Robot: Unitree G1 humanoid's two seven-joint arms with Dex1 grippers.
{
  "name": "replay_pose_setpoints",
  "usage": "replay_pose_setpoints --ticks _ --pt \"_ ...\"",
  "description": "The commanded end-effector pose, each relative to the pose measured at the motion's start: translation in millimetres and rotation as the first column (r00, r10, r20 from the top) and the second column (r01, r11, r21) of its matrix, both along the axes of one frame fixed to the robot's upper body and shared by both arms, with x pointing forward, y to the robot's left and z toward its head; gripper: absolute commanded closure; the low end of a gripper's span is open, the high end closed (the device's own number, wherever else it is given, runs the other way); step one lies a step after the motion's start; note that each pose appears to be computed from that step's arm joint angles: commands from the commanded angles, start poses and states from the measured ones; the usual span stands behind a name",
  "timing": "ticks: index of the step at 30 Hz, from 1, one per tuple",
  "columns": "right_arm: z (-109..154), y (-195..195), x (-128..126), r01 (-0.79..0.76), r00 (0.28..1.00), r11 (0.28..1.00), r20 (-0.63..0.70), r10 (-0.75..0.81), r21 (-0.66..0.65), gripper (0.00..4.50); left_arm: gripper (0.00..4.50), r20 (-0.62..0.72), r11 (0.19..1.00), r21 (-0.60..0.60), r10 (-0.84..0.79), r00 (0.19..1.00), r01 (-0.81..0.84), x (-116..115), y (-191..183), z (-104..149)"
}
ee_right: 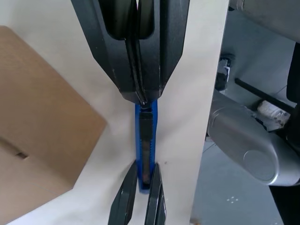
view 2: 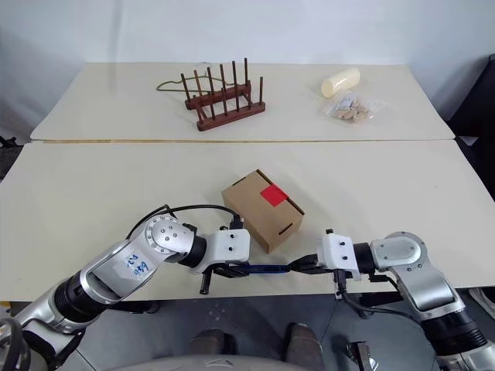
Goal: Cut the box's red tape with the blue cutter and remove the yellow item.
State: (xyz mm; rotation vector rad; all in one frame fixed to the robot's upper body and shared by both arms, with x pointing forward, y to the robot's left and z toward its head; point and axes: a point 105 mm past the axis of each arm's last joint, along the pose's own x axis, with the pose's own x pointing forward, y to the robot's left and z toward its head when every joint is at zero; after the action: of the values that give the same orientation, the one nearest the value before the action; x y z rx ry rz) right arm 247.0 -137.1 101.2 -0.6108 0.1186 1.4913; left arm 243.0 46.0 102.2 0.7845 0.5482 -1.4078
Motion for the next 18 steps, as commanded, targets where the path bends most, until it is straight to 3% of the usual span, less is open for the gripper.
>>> replay_pose_setpoints --ticks 1,18 --pt "0.9 4.7 -1.5 -0.031 0.999 1.0 0.015 0.031 0.002 4.46 4.08 -0.094 0.998 0.055 0.014 0.995 -0.009 -10.3 6.0 -20.2" --pt "-13.3 31.1 -1.2 -0.064 0.998 0.998 -0.015 0.064 0.009 4.46 4.08 -0.081 0.998 0.055 0.024 0.996 -0.02 -7.2 4.4 -18.8"
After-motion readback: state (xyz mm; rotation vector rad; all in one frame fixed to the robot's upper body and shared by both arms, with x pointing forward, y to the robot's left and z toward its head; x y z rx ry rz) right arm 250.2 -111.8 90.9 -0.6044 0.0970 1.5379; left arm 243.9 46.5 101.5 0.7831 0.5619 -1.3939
